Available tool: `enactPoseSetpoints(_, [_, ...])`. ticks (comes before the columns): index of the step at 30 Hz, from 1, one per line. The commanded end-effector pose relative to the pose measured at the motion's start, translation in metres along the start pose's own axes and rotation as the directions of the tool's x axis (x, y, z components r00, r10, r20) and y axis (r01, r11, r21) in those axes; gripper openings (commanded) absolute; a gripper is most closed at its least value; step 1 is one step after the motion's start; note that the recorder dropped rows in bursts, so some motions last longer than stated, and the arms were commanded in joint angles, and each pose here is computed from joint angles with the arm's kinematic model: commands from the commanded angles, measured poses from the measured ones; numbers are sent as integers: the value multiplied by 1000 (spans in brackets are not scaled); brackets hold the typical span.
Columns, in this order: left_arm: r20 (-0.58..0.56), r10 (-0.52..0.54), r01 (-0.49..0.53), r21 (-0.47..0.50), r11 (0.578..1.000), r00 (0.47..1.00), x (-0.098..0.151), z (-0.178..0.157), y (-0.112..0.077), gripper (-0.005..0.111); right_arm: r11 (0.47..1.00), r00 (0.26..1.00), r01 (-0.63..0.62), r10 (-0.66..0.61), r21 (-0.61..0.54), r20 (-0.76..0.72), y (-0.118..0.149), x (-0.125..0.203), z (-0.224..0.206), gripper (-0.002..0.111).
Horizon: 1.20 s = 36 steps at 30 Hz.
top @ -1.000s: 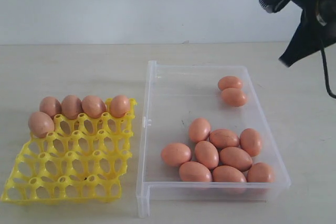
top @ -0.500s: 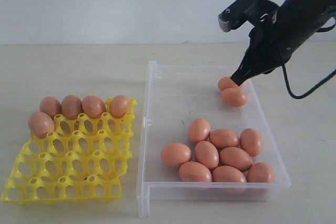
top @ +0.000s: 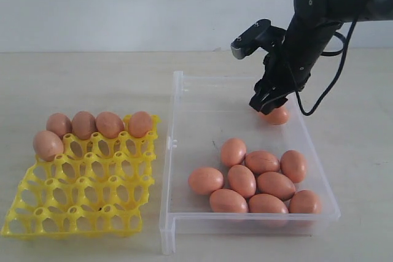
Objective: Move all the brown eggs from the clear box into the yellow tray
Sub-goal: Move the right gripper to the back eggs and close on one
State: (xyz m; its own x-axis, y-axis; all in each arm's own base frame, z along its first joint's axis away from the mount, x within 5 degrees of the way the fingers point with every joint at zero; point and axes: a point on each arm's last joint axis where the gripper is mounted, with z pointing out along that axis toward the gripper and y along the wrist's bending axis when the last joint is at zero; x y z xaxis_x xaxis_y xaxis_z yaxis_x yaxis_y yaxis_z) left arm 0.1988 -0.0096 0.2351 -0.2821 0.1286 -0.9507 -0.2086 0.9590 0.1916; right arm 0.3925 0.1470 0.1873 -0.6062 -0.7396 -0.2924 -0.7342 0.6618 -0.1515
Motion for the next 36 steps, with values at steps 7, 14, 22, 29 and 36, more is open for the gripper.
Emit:
enactPoseSetpoints(7, [4, -7, 7, 5, 1000, 1000, 0, -1, 0, 4, 999, 999, 27, -28, 37, 20, -9, -4, 32, 54])
enactPoseSetpoints(14, [4, -7, 7, 5, 1000, 1000, 0, -1, 0, 4, 997, 998, 62, -62, 36, 10, -8, -3, 51, 54])
enactPoseSetpoints(22, [4, -7, 7, 5, 1000, 1000, 0, -1, 0, 4, 997, 998, 67, -67, 23, -22, -7, 1, 60, 54])
enactPoseSetpoints(29, [4, -7, 7, 5, 1000, 1000, 0, -1, 0, 4, 999, 1000, 7, -7, 36, 0, -8, -1, 60, 50])
enactPoseSetpoints(36, [4, -7, 7, 5, 1000, 1000, 0, -1, 0, 4, 995, 995, -98, 98, 36, 14, -8, -2, 59, 0])
